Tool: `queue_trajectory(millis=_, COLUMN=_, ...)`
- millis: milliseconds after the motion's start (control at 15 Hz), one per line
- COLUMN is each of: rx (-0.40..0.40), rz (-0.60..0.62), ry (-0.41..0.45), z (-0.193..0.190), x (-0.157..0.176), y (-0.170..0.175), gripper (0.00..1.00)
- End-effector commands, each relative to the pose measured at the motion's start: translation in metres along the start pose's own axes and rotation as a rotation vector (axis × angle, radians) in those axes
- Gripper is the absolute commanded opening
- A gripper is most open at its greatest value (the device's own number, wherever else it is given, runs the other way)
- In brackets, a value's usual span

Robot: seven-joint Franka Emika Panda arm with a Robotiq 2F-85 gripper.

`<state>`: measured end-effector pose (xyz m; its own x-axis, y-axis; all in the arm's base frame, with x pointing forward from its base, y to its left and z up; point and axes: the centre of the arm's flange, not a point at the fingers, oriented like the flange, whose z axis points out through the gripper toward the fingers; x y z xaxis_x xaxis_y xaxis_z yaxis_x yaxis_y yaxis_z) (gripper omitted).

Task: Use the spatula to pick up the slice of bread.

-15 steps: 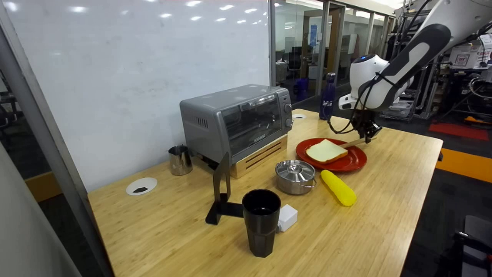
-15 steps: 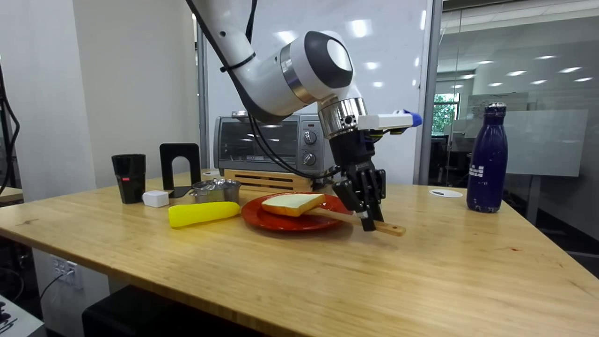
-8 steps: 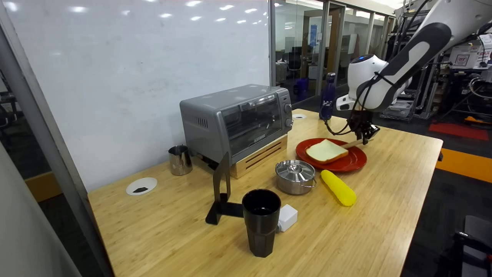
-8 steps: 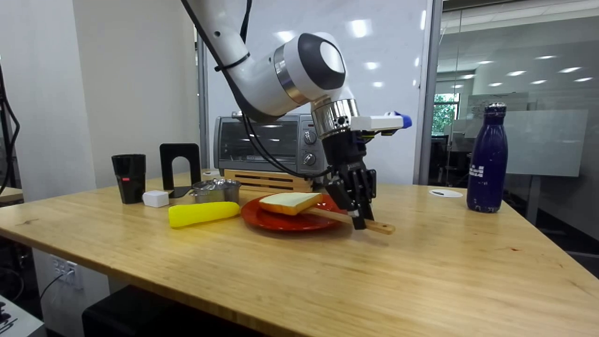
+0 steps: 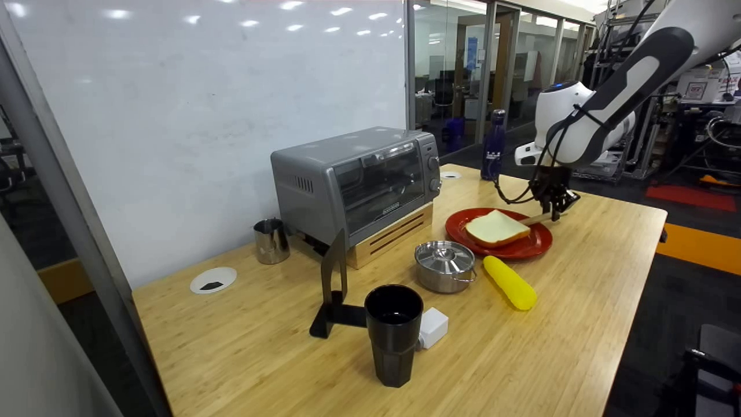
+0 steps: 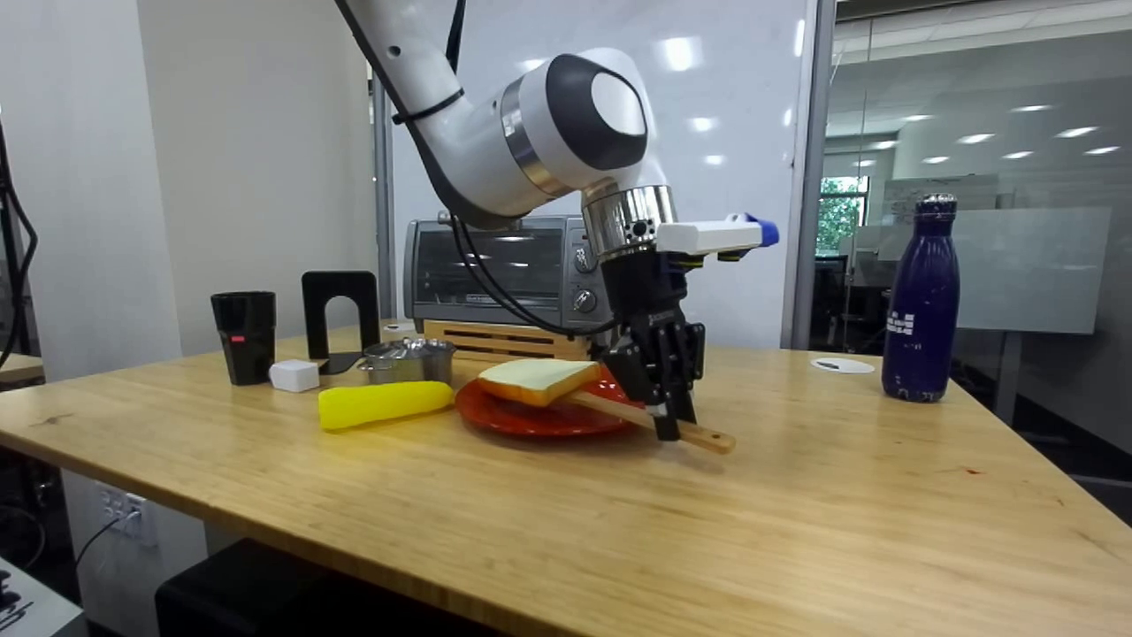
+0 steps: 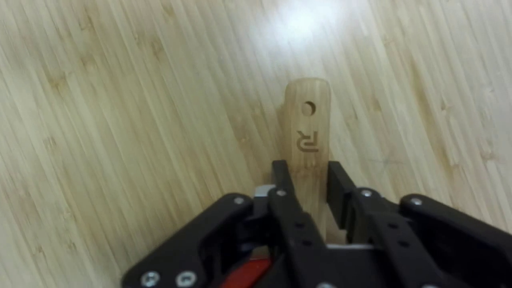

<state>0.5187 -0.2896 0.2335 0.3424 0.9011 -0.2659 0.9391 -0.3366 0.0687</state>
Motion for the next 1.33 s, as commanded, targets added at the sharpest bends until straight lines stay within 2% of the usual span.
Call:
queue_trajectory(millis=0, rx=-0.035, rz=-0.003, ry=0.050, z=-0.009, x=-0.014, y=-0.024, gripper=0.07)
queue_trajectory(millis=400, rx=-0.053, rz=0.006, ry=0.083, z=-0.022, x=-0.034, y=-0.042, gripper=0.07)
queue_trajectory(millis=1000, rx=-0.083, rz=-0.016, ry=0.105, z=-0.069, x=-0.050, y=-0.047, gripper=0.07)
queue_trajectory(millis=1267, rx=-0.042, rz=-0.036, ry=0.138, z=-0.088, x=-0.055, y=-0.044, gripper=0.07)
